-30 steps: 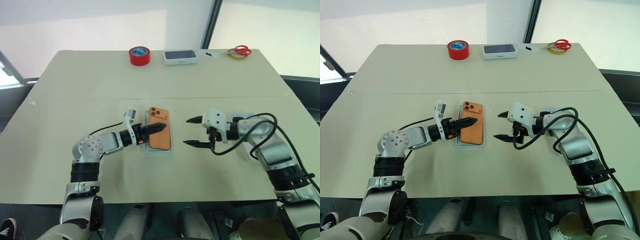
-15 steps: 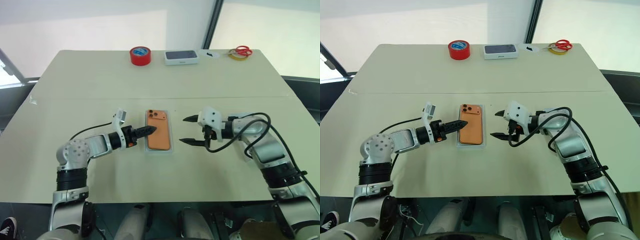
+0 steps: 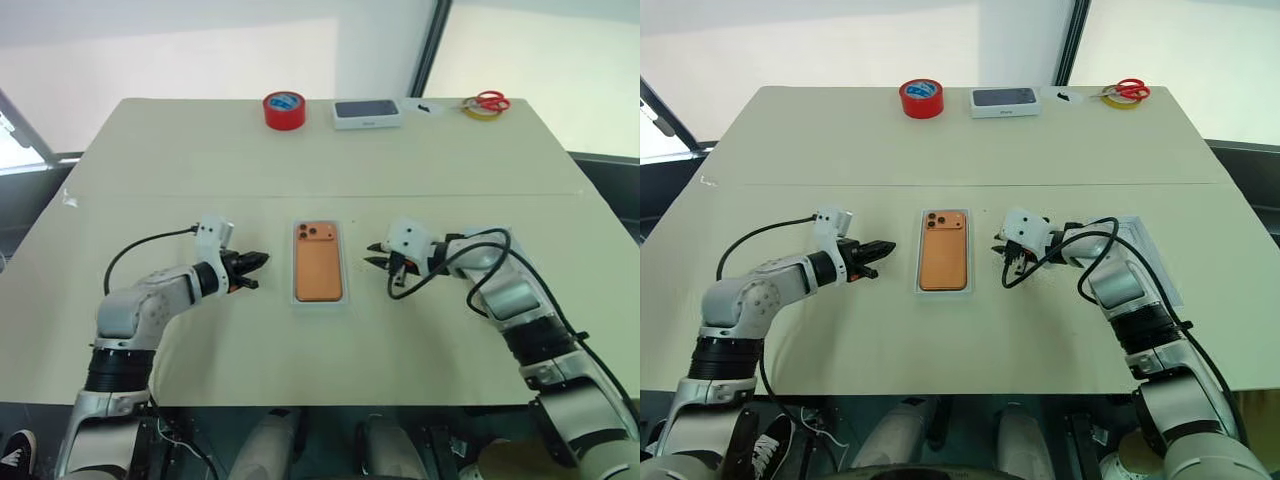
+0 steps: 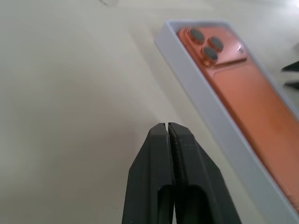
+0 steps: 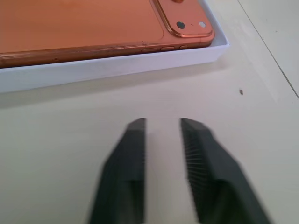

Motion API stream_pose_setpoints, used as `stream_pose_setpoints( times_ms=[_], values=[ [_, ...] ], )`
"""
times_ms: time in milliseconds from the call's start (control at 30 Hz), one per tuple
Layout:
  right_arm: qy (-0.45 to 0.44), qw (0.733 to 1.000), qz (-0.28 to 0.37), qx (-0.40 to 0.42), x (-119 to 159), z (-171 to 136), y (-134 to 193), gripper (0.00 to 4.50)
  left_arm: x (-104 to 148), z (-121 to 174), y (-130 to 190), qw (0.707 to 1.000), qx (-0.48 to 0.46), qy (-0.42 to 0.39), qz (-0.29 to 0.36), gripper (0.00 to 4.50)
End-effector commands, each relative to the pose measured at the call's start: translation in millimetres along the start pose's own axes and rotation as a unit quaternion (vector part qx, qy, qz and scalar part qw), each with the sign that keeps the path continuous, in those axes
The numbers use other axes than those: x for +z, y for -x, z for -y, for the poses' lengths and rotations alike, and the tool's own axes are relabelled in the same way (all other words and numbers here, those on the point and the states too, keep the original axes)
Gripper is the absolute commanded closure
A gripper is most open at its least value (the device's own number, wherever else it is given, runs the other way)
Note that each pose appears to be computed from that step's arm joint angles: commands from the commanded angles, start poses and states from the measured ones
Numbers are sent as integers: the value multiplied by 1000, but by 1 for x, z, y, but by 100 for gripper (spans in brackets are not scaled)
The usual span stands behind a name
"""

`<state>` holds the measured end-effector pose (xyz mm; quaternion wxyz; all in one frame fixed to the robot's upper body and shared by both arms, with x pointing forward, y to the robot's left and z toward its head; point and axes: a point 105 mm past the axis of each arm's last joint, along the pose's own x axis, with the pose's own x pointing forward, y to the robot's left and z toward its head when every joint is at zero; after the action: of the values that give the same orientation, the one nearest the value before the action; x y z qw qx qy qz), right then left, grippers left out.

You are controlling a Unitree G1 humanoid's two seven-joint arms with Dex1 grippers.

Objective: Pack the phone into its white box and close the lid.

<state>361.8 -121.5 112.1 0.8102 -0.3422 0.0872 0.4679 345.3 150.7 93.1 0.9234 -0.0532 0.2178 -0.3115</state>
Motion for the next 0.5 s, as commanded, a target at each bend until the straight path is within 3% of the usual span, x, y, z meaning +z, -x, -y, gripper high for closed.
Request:
stream_pose_setpoints(
  times_ms=[33,233,500],
  values=[
    [15,1000,25,12,17,-3,-4,445,-15,18,-14,998,-33,-48,-29,450],
    [27,999,-1,44,5,-17,1,445,-24,48,-36,991,-99,-74,-45,450],
    [13,998,-59,23,-26,-7,46,445,-12,103,-76,972,-209,-107,-17,450]
  ],
)
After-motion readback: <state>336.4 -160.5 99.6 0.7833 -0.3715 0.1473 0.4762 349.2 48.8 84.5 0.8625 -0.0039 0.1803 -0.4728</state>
